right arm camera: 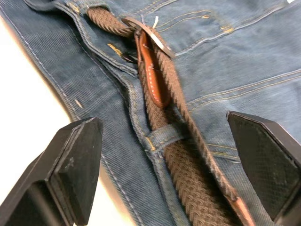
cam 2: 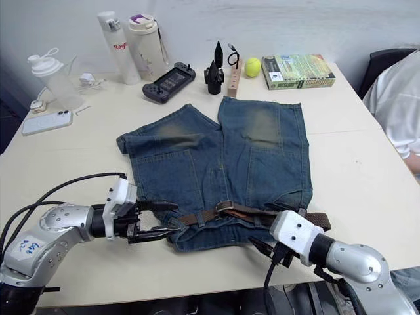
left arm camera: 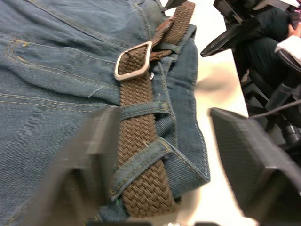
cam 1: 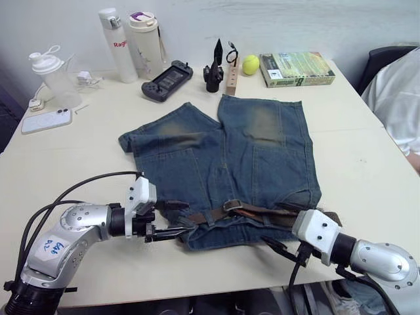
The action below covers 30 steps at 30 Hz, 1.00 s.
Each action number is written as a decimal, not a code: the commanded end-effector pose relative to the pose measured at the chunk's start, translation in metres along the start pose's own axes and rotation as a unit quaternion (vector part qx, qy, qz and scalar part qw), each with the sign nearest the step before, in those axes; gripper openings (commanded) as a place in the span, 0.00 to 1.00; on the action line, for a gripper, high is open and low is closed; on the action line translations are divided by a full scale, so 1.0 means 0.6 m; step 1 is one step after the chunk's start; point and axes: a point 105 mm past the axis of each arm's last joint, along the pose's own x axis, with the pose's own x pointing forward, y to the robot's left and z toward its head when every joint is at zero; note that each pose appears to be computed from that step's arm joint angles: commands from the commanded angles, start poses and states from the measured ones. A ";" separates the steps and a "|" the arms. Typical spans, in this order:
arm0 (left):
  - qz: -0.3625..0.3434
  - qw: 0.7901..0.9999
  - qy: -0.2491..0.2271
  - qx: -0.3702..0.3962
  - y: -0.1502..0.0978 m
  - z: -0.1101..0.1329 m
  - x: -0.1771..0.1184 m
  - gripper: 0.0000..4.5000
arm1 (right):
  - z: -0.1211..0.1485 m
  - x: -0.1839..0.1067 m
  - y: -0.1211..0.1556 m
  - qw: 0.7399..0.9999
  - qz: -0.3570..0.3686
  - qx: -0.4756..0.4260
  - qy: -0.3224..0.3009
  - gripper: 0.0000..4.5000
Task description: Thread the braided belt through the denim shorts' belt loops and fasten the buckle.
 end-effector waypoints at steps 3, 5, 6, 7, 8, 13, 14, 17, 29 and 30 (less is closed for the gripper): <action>-0.004 1.000 -0.012 0.019 -0.008 0.018 0.002 0.83 | -0.003 0.004 0.006 0.999 -0.034 -0.024 0.000 0.74; -0.002 1.000 -0.012 0.019 -0.007 0.018 0.002 0.83 | -0.010 0.008 0.015 0.999 -0.036 -0.026 0.009 0.74; -0.001 1.000 -0.012 0.019 -0.006 0.018 0.002 0.83 | -0.012 0.009 0.017 0.999 -0.036 -0.026 0.011 0.74; -0.001 1.000 -0.011 0.020 -0.005 0.018 0.002 0.83 | -0.014 0.011 0.020 0.999 -0.036 -0.024 0.013 0.74; -0.001 1.000 -0.011 0.021 -0.004 0.019 0.002 0.83 | -0.015 0.013 0.021 0.999 -0.038 -0.022 0.014 0.74; 0.000 1.000 -0.011 0.025 -0.003 0.022 0.004 0.83 | -0.035 0.021 0.027 0.998 -0.045 -0.028 0.039 0.67; 0.000 1.000 -0.011 0.025 -0.003 0.022 0.004 0.83 | -0.038 0.021 0.026 0.998 -0.050 -0.026 0.042 0.62; 0.000 1.000 -0.011 0.026 -0.003 0.023 0.005 0.83 | -0.041 0.026 0.022 0.997 -0.067 -0.013 0.046 0.32; 0.004 0.996 0.036 0.083 0.000 0.006 0.010 0.83 | -0.016 0.049 0.034 0.998 -0.048 -0.029 0.024 0.01; 0.016 0.995 0.046 0.086 0.007 0.003 0.013 0.83 | -0.012 0.055 0.038 0.998 -0.040 -0.046 0.022 0.01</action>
